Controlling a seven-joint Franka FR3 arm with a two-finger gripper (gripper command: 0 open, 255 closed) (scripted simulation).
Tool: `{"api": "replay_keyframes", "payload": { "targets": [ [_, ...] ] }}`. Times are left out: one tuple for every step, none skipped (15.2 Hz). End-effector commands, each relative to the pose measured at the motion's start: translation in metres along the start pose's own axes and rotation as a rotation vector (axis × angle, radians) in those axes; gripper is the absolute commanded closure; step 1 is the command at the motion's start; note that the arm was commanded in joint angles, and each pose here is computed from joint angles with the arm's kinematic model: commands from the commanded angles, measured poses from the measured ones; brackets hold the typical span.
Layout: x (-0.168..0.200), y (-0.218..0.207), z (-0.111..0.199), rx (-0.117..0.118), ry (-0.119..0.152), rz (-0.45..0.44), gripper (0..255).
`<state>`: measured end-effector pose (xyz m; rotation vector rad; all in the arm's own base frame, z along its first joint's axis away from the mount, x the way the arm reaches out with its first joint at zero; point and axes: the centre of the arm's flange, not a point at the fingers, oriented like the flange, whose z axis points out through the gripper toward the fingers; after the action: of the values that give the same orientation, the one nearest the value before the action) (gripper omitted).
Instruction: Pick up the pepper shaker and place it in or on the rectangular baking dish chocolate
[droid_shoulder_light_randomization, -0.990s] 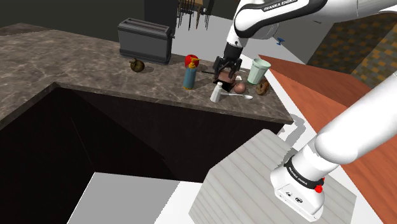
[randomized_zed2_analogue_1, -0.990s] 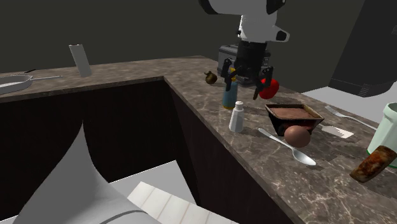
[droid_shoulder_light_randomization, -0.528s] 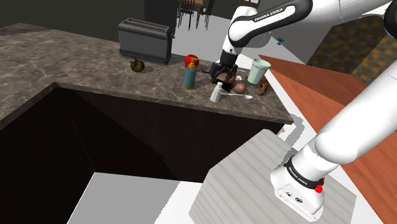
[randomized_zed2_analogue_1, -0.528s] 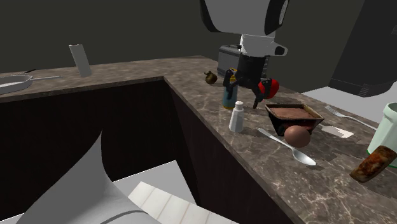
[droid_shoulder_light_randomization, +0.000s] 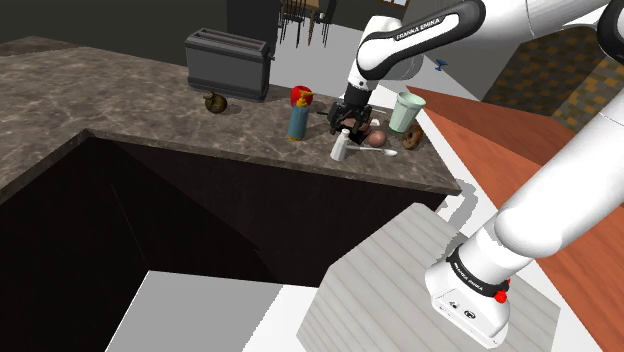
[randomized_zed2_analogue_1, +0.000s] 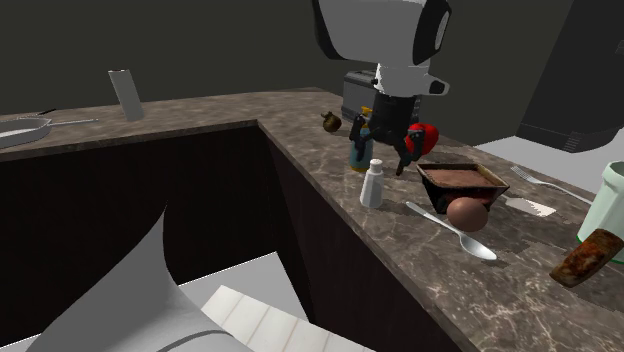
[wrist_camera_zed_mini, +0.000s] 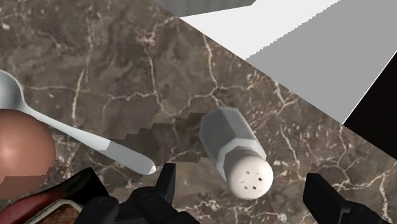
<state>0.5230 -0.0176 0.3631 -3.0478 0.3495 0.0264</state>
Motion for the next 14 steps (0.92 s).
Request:
{"api": "replay_keyframes", "payload": {
  "targets": [
    [0.000,0.000,0.000,0.000,0.000,0.000,0],
    [0.000,0.000,0.000,0.000,0.000,0.000,255],
    [0.000,0.000,0.000,0.000,0.000,0.000,255],
    [0.000,0.000,0.000,0.000,0.000,0.000,255],
    [0.000,0.000,0.000,0.000,0.000,0.000,255],
    [0.000,0.000,0.000,0.000,0.000,0.000,255],
    [0.000,0.000,0.000,0.000,0.000,0.000,255],
    [0.000,0.000,0.000,0.000,0.000,0.000,255],
    [0.000,0.000,0.000,0.000,0.000,0.000,255],
    [0.000,0.000,0.000,0.000,0.000,0.000,255],
    [0.000,0.000,0.000,0.000,0.000,0.000,255],
    [0.000,0.000,-0.005,0.000,0.000,0.000,255],
    [0.000,-0.001,-0.010,0.000,0.000,0.000,255],
    [0.000,-0.001,-0.016,0.000,0.000,0.000,255]
  ]
}}
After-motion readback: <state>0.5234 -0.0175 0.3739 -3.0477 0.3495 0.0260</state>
